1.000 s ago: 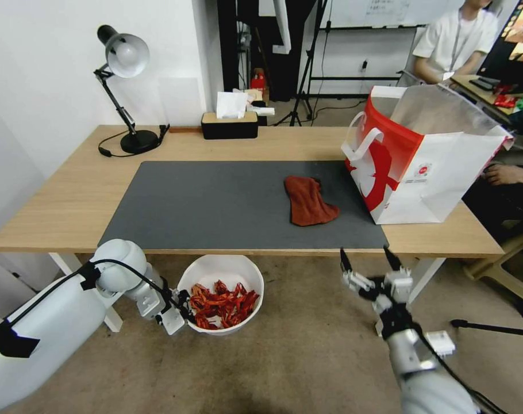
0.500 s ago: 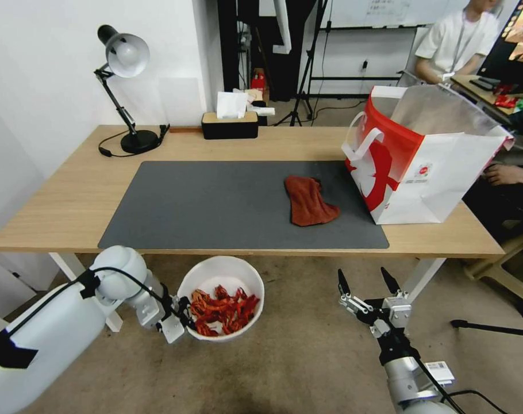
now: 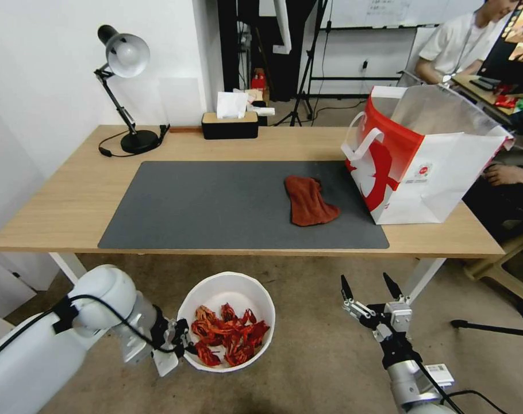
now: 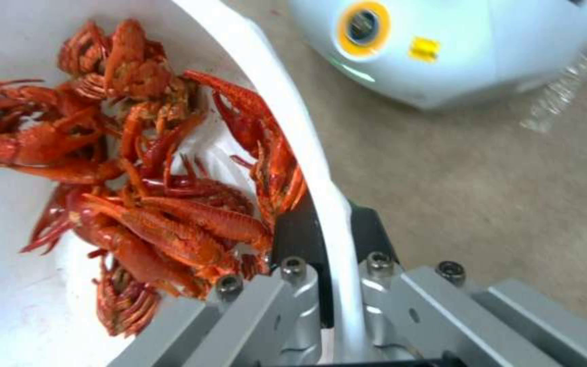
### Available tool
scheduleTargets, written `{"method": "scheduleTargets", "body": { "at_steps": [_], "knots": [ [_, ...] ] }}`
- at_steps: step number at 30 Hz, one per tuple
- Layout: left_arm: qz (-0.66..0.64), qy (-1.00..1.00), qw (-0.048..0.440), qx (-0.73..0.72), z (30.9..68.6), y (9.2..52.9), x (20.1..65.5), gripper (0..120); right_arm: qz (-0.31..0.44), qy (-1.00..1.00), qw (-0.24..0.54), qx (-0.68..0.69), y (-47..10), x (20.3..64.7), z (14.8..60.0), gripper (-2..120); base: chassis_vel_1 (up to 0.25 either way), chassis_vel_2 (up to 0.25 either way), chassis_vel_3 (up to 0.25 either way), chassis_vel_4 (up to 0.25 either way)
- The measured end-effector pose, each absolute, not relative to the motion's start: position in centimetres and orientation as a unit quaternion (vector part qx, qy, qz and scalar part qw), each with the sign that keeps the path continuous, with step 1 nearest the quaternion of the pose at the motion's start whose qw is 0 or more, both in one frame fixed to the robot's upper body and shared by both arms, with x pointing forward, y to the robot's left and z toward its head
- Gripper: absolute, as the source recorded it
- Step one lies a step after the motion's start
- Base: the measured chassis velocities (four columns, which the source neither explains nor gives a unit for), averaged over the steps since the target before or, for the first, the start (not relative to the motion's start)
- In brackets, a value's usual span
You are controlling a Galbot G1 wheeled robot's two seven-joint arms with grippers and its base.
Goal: Sweep shrimp from table into container with towel, then put container into takeout bag.
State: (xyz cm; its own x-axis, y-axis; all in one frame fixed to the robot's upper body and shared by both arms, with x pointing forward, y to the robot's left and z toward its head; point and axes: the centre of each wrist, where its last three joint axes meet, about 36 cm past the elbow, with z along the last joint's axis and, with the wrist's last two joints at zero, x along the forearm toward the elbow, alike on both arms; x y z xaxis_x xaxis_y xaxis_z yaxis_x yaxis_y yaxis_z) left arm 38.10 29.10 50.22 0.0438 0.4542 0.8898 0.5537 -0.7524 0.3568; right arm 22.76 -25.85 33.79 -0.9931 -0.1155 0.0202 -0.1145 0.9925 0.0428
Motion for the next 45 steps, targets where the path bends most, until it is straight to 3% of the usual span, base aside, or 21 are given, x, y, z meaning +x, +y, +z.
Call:
{"method": "scheduleTargets", "body": {
  "at_steps": [8,14,25,34,45],
  "knots": [
    [-0.581,-0.391,-0.006,-0.714,57.8,28.9,37.1,0,-0.015,-0.998,0.014,0.066,-26.0,23.3,32.9,100,0.0,0.0,0.0,0.0],
    [-0.591,-0.445,-0.033,-0.672,63.0,30.1,39.4,0,-0.017,-0.997,0.013,0.069,-25.5,23.7,32.5,100,0.0,0.0,0.0,0.0],
    [-0.596,-0.479,-0.019,-0.644,63.1,32.3,43.0,0,-0.015,-0.997,0.012,0.069,-25.4,24.0,32.3,100,0.0,0.0,0.0,0.0],
    [-0.605,-0.489,-0.037,-0.627,61.3,32.8,47.0,0,-0.009,-0.998,0.017,0.062,-25.5,24.0,31.5,100,0.0,0.0,0.0,0.0],
    [-0.596,-0.484,-0.061,-0.637,62.7,29.1,52.7,0,-0.007,-0.998,0.02,0.056,-25.7,23.9,31.1,100,0.0,0.0,0.0,0.0]
  ]
}}
